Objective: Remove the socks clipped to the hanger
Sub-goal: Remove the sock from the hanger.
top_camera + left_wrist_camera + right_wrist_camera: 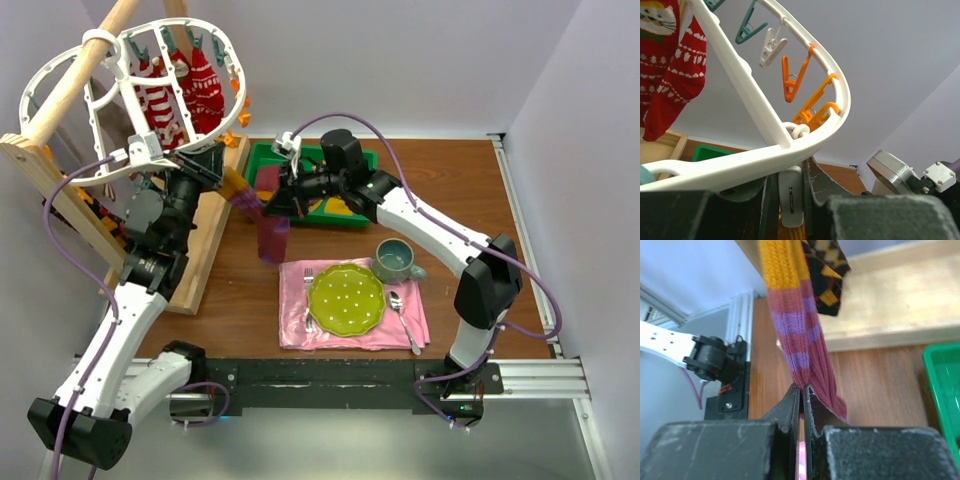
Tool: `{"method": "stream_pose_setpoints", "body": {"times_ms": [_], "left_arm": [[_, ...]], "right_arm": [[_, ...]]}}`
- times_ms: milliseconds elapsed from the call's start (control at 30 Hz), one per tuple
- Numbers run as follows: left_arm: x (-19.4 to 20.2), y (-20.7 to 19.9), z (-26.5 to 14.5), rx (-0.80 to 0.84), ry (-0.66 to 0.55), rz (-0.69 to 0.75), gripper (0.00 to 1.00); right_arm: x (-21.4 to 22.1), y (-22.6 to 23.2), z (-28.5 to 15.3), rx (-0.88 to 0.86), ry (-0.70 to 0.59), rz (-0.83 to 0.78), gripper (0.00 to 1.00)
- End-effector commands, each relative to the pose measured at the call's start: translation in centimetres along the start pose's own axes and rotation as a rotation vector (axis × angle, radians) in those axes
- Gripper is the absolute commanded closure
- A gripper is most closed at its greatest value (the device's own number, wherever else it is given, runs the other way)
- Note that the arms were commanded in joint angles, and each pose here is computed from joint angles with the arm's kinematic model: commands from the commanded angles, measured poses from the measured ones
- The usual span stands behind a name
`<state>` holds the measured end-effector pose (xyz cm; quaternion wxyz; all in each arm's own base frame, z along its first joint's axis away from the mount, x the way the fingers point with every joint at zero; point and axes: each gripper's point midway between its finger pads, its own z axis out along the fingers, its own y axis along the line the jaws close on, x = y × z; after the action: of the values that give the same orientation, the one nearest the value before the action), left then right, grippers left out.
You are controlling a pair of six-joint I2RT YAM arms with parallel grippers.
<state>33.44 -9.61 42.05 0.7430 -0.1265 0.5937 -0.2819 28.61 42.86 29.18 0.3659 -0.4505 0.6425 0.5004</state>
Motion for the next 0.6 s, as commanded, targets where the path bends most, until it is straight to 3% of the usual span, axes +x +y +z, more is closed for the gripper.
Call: {"method": "stream_pose_setpoints", "body": {"times_ms": [0, 200, 367, 433, 467, 533, 567], "left_arm": [[-3.4, -0.7, 0.0, -0.022, -0.068, 0.0, 1.0], [-4.1, -1.2, -0.3, -0.017, -0.075, 0.007, 1.0], [-3.7, -1.6, -0.5, 0.014, -0.056, 0.027, 1.0], [-3.5, -2.0, -0.6, 0.039, -0.045, 0.036, 0.91], [-3.5, -2.1, -0.8, 0.051, -0.042, 0.044, 0.76], [-3.3, -2.7, -1.0, 0.083, -0.029, 0.053, 0.64], [-3.3, -2.9, -1.2, 0.095, -0.026, 0.057, 0.49]], "right_arm": [[0.8, -0.2, -1.3, 0.074, 0.01, -0.01, 1.0], [1.7, -1.3, -1.9, 0.135, 0.01, 0.005, 1.0], [-0.2, -1.5, -2.1, 0.155, -0.025, -0.013, 1.0], [-1.1, -1.7, -2.1, 0.175, -0.038, -0.02, 1.0], [-1.4, -1.6, -2.2, 0.178, -0.041, -0.02, 1.0], [-2.4, -1.8, -2.4, 0.194, -0.059, -0.027, 1.0], [-2.8, -1.8, -2.4, 0.198, -0.065, -0.028, 1.0]]}}
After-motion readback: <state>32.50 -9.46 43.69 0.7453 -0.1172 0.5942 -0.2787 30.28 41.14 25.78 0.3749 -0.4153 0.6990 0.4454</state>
